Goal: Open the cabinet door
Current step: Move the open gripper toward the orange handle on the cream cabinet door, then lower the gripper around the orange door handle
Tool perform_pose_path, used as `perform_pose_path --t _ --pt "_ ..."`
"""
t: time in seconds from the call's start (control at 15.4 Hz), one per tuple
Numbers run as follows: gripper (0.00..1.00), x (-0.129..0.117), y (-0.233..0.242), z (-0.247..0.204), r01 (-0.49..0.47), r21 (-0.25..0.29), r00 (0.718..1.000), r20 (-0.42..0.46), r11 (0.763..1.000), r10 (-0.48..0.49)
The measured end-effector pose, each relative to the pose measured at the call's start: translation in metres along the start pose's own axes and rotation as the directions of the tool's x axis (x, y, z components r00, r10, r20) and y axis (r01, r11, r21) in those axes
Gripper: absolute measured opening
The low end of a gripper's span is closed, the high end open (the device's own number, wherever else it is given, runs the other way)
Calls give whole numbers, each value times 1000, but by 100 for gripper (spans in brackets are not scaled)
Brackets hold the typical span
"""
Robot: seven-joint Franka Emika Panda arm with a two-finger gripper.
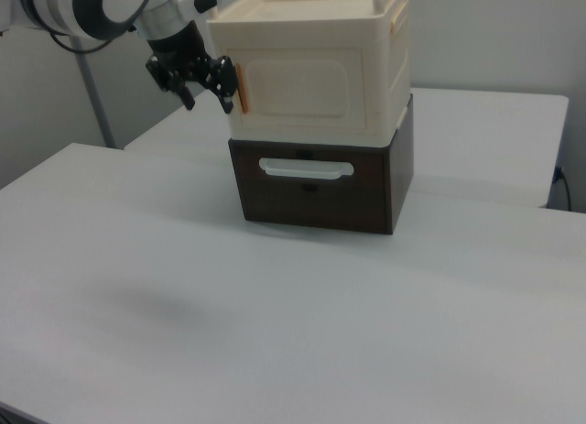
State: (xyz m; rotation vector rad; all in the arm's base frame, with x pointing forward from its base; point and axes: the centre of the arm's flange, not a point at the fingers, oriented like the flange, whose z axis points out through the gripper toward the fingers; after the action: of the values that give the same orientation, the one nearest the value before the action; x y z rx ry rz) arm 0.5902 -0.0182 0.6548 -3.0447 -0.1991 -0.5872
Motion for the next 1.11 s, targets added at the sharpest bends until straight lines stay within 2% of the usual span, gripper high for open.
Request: perform_pose_path --t 0.13,0.2,0.33,0.65,1.11 --pt "54 8 -2 -1 -29 55 997 -70 998 33" --pt "47 11 -3 0 -41 75 994 -96 996 48" --pt "45 17 -2 3 -57 94 987 -146 994 71" --pt "45 36 5 26 -75 73 961 -262 994 92" --pt "46 49 2 58 -75 56 943 -321 996 89"
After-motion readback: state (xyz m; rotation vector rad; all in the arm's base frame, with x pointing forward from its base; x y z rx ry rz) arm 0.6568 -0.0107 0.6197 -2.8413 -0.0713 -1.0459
